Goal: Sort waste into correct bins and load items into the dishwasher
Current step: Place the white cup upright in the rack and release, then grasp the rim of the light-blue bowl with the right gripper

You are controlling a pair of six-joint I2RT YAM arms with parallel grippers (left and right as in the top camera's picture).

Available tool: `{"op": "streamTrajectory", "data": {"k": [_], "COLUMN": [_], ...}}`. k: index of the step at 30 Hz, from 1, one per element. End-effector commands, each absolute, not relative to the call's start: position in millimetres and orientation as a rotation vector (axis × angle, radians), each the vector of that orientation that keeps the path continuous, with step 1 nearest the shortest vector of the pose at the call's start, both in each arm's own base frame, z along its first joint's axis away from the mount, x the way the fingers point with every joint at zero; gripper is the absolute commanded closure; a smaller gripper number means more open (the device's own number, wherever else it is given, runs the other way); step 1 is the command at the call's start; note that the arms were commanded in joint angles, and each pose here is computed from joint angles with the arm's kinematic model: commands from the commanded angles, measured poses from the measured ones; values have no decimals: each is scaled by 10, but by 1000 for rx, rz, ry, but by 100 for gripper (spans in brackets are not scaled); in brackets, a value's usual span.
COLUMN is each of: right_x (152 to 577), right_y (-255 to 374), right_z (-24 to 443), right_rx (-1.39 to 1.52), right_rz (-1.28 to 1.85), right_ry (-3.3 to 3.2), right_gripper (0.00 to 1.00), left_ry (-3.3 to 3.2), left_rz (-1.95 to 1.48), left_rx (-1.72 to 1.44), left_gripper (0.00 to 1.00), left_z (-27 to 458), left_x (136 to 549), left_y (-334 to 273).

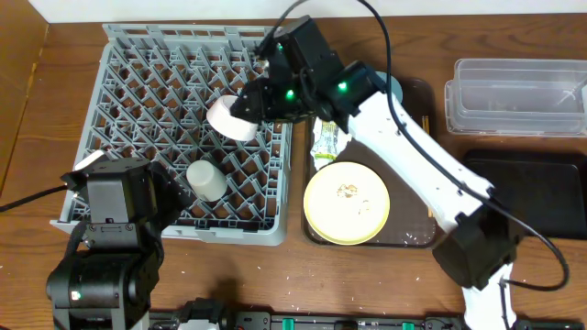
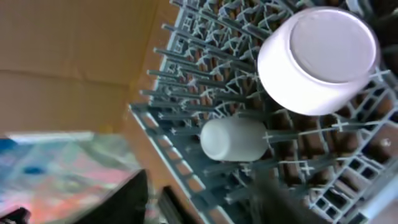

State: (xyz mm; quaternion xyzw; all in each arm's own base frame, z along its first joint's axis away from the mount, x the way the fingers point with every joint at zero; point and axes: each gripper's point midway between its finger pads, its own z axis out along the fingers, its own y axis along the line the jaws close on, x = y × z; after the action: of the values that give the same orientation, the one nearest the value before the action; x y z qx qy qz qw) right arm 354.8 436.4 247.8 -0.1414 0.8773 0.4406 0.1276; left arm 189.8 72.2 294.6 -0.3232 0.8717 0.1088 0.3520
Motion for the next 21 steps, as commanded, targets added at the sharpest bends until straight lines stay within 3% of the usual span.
{"op": "streamTrajectory", "data": {"k": [1, 5, 11, 21], "right_x": [3801, 4278, 4774, 5187], "right_y": [4127, 3354, 2513, 2351], "right_z": [2158, 1936, 1864, 1229], "right_rx": [-354, -107, 28, 127], "right_rz": [930, 571, 316, 280], "right_ry": [2573, 2616, 2577, 2601], "right_gripper": [35, 33, 35, 38], "left_ry": [2243, 2243, 2243, 2243], "left_rz": [290, 290, 291, 291], "left_rx": [-844, -844, -844, -844], "left_gripper": [2, 2, 2, 2], "left_z": [2982, 2982, 2983, 2983], "left_x": [1887, 1887, 1887, 1887], "left_y": [743, 743, 744, 744]}}
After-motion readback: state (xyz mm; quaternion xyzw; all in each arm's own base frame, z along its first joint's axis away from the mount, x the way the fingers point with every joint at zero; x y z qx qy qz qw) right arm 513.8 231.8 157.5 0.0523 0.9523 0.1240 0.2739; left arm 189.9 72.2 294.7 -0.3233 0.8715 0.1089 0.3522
